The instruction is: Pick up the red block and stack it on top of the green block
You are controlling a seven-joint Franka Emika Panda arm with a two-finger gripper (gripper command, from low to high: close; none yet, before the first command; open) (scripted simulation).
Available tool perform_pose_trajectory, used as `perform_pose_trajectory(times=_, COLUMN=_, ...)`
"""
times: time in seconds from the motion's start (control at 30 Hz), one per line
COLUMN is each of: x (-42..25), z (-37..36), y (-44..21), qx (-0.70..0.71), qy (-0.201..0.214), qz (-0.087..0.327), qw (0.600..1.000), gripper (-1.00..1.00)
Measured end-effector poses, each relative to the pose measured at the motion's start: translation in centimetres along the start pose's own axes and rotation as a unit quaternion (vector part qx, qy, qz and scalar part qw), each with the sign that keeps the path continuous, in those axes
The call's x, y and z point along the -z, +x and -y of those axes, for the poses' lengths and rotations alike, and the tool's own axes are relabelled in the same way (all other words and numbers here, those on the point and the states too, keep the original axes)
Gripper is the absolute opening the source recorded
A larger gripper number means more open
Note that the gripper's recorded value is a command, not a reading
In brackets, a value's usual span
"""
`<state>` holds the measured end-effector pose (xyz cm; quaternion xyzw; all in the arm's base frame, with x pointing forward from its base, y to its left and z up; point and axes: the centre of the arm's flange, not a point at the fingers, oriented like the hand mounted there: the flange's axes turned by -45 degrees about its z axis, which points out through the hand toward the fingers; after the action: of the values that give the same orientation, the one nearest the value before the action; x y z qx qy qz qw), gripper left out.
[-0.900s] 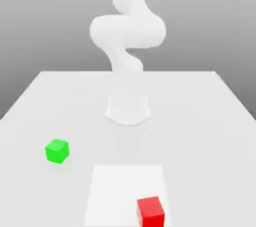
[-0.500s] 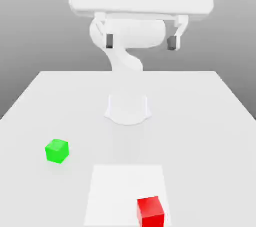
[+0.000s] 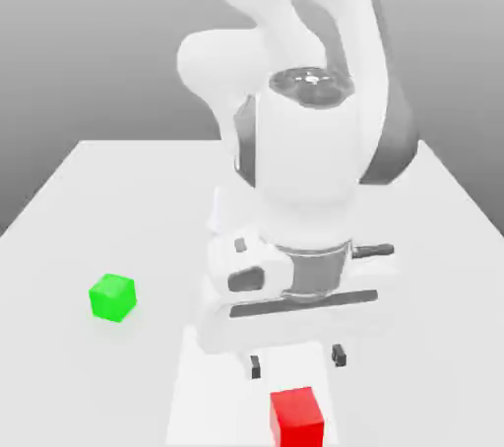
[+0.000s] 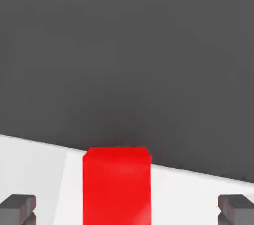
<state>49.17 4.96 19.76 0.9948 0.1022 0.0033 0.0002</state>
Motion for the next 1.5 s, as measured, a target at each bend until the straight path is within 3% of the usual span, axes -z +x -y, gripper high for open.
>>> perform_pose_trajectory(times=0.1, x=-4.1, z=0.1, y=-0.1, qx=0.001, qy=0.001, qz=0.003, qw=1.0, gripper=0.0)
perform_pose_trajectory(times=0.13, x=-4.9, z=0.1, y=-0.2, qx=0.001, qy=0.001, qz=0.003, qw=1.0, gripper=-1.0)
perform_pose_trajectory(times=0.33, x=-5.3, z=0.1, y=-0.2, qx=0.001, qy=0.001, qz=0.003, qw=1.0, gripper=-1.0)
perform_pose_trajectory(times=0.5, x=-0.3, z=0.1, y=-0.1, qx=0.001, qy=0.001, qz=0.003, qw=1.0, gripper=-1.0)
perform_pose_trajectory(times=0.63, x=2.6, z=-7.4, y=-4.7, qx=-0.124, qy=-0.018, qz=0.005, qw=0.992, gripper=-1.0)
perform_pose_trajectory(times=0.8, x=4.6, z=-18.7, y=-16.1, qx=-0.366, qy=-0.028, qz=0.007, qw=0.93, gripper=-1.0)
perform_pose_trajectory(times=1.0, x=5.0, z=-21.4, y=-27.7, qx=-0.569, qy=-0.006, qz=0.003, qw=0.822, gripper=-1.0)
perform_pose_trajectory(times=1.27, x=-1.0, z=-21.5, y=-29.2, qx=-0.595, qy=0.0, qz=0.002, qw=0.803, gripper=-1.0)
perform_pose_trajectory(times=1.3, x=-1.4, z=-21.4, y=-29.2, qx=-0.595, qy=-0.001, qz=0.003, qw=0.804, gripper=1.0)
perform_pose_trajectory(times=1.5, x=-1.7, z=-21.2, y=-29.1, qx=-0.592, qy=-0.001, qz=0.003, qw=0.806, gripper=1.0)
